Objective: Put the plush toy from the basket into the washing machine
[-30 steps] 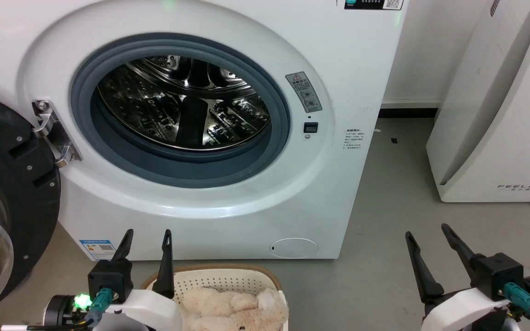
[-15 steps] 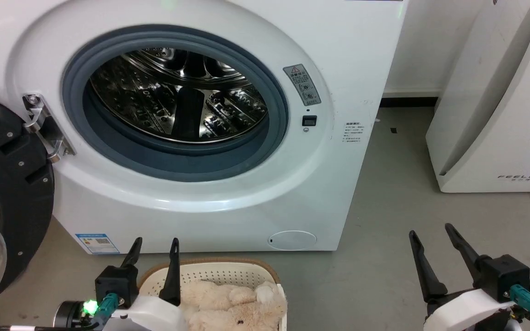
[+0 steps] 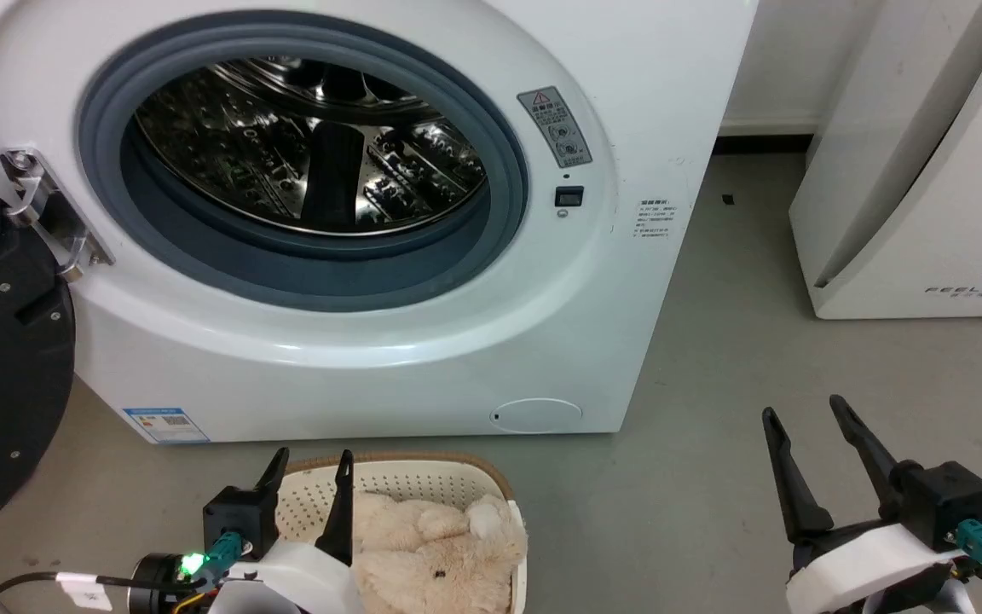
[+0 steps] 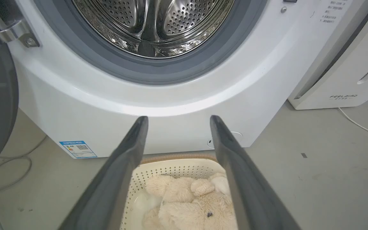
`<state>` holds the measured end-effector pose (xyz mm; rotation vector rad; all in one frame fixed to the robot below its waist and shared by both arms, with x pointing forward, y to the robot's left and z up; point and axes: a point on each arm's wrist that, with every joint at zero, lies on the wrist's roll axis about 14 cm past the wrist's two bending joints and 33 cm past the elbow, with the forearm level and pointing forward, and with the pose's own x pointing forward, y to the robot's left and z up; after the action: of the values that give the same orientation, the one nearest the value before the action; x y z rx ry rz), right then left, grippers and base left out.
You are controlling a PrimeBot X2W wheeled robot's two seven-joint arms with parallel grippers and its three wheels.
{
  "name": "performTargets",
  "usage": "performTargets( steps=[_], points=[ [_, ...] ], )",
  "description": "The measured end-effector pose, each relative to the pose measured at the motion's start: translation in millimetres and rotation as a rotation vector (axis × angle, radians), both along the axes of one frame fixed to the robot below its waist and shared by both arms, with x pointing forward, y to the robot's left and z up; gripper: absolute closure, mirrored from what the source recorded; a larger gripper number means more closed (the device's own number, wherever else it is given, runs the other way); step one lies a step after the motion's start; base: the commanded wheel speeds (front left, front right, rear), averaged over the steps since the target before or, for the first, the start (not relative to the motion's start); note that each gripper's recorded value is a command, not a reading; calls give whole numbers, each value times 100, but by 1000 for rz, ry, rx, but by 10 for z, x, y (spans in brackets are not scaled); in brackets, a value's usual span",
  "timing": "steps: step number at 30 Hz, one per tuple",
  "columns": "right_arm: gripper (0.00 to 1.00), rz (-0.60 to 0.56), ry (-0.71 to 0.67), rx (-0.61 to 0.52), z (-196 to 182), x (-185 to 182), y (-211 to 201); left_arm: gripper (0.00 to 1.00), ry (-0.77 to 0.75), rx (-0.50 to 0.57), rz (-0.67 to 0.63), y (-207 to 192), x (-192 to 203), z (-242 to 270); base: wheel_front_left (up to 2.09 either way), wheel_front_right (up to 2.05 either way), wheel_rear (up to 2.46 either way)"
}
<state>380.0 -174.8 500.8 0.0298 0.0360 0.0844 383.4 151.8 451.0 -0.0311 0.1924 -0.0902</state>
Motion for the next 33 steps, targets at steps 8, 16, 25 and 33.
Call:
performTargets(
  steps=[8,16,25,33],
  points=[
    [0,-5,11,10,-75,83,-12,0,83,-20,-22,-69,88,-285,0,0,0],
    [0,-21,29,18,-176,129,-64,0,176,-28,-62,-176,133,-606,0,0,0],
    [0,-46,42,22,-264,176,-144,0,260,-32,-110,-297,168,-903,0,0,0],
    [0,-62,54,34,-354,219,-190,0,368,-54,-154,-433,134,-1229,0,0,0]
  ],
)
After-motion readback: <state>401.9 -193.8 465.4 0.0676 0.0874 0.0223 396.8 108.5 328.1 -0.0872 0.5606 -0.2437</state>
